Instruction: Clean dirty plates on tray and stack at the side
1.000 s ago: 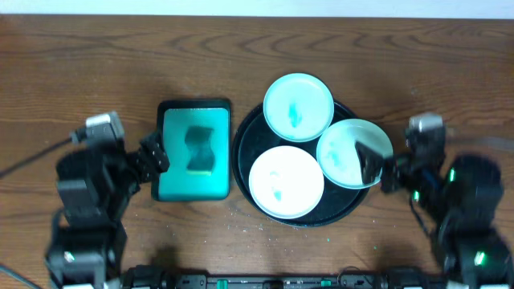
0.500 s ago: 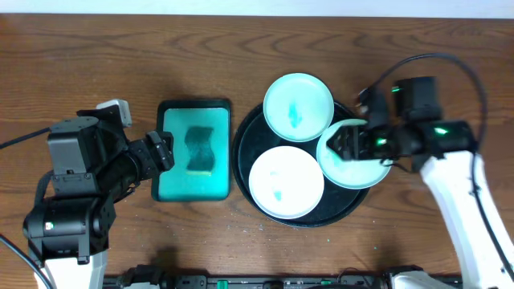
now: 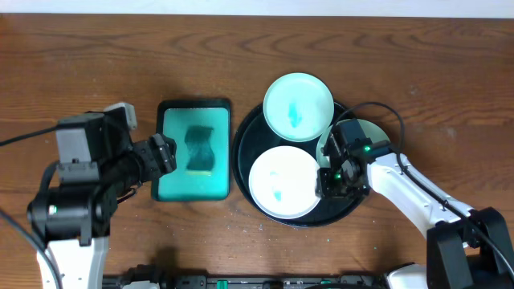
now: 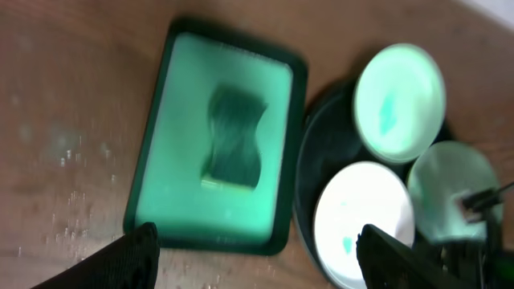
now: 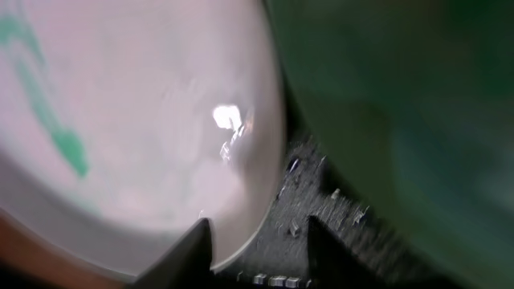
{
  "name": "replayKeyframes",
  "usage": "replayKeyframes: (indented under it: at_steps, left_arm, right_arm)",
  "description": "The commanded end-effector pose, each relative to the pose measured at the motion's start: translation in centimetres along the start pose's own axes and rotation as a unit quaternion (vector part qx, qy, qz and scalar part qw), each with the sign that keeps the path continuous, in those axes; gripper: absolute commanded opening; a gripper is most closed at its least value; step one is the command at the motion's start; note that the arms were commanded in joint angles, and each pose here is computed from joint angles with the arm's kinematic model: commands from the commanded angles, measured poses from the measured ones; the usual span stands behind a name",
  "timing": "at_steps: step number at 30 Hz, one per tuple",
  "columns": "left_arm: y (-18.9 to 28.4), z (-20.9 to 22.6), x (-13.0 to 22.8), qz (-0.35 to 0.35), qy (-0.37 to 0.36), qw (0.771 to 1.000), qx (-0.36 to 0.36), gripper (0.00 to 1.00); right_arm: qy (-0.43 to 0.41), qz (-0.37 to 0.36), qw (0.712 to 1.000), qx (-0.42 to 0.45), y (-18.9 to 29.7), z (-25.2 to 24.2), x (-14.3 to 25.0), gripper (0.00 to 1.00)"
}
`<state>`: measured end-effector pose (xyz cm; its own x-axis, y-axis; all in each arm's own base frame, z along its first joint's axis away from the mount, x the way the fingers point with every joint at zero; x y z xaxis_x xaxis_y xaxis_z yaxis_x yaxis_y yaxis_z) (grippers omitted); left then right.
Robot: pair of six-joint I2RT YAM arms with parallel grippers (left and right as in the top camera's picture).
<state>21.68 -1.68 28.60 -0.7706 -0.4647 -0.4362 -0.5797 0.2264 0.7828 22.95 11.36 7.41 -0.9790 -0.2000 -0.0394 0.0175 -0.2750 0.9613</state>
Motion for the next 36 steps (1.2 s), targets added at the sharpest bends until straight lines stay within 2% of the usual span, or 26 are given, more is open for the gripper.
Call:
replayKeyframes:
  at_steps: [1, 4, 5, 8, 11, 15, 17, 20, 22, 25, 27, 30, 31, 33, 36]
  left_arm:
    - [-1.5, 0.1, 0.0, 0.044, -0.007, 0.999, -0.011, 0.78]
    - [-3.5, 0.1, 0.3, 0.088, -0.008, 0.996, -0.024, 0.76]
    - [-5.2, 0.1, 0.6, 0.115, -0.013, 0.992, -0.039, 0.75]
    - [-7.9, 1.0, 0.7, 0.139, -0.022, 0.984, -0.110, 0.74]
    - [-10.6, 2.0, 0.6, 0.147, -0.001, 0.973, -0.177, 0.74]
    - [-14.4, 2.8, 0.8, 0.177, 0.032, 0.963, -0.202, 0.74]
    - [-16.4, 3.2, 1.0, 0.193, 0.036, 0.959, -0.206, 0.74]
    - [-20.6, 2.5, 1.7, 0.237, -0.003, 0.962, -0.139, 0.72]
    - [-22.1, 2.5, 2.0, 0.245, -0.021, 0.960, -0.133, 0.70]
    - [-23.4, 2.6, 2.5, 0.252, -0.047, 0.957, -0.136, 0.63]
    - [-24.0, 2.8, 2.6, 0.240, -0.064, 0.955, -0.160, 0.48]
    - [-24.6, 3.2, 2.7, 0.225, -0.088, 0.949, -0.201, 0.38]
    - [-24.7, 3.2, 2.9, 0.228, -0.091, 0.948, -0.203, 0.30]
    - [-24.9, 3.0, 3.2, 0.232, -0.095, 0.946, -0.204, 0.08]
    - [-24.7, 2.7, 3.4, 0.231, -0.090, 0.947, -0.205, 0.07]
  right_arm:
    - [-0.012, -0.020, 0.999, 0.042, -0.8, -0.9, -0.6, 0.22]
    - [-0.009, -0.039, 0.997, 0.060, -1.2, -1.4, -1.3, 0.14]
    - [-0.011, -0.046, 0.996, 0.073, -1.6, -1.7, -1.6, 0.08]
    - [-0.027, -0.047, 0.996, 0.076, -2.1, -2.0, -1.9, 0.02]
    - [-0.032, -0.043, 0.996, 0.077, -2.5, -2.0, -1.9, 0.01]
    - [-0.032, -0.043, 0.996, 0.078, -2.5, -2.1, -1.9, 0.01]
    - [-0.032, -0.043, 0.996, 0.078, -2.5, -2.1, -1.9, 0.01]
    - [-0.032, -0.043, 0.996, 0.077, -2.5, -2.1, -1.9, 0.01]
    - [-0.032, -0.043, 0.996, 0.077, -2.5, -2.1, -1.9, 0.01]
    - [-0.032, -0.043, 0.996, 0.077, -2.5, -2.1, -1.9, 0.01]
    - [-0.032, -0.043, 0.996, 0.077, -2.5, -2.1, -1.9, 0.01]
    - [-0.032, -0.044, 0.996, 0.077, -2.5, -2.1, -1.9, 0.01]
    - [-0.032, -0.043, 0.996, 0.077, -2.5, -2.1, -1.9, 0.01]
    - [-0.032, -0.043, 0.996, 0.077, -2.5, -2.1, -1.9, 0.01]
    - [-0.032, -0.043, 0.996, 0.077, -2.5, -2.1, -1.9, 0.01]
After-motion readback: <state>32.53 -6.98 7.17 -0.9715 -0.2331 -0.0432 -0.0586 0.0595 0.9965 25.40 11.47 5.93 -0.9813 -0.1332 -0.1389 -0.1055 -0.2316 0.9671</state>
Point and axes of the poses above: each gripper's point midway between its finger pads, its own y axis back along the fingers, its own z axis along the line the jaws close on, x = y × z, the point moved 6 cm from there along y, back along the fingers, and after that the axes turned 9 degrees about y, right-handed, at the moved point
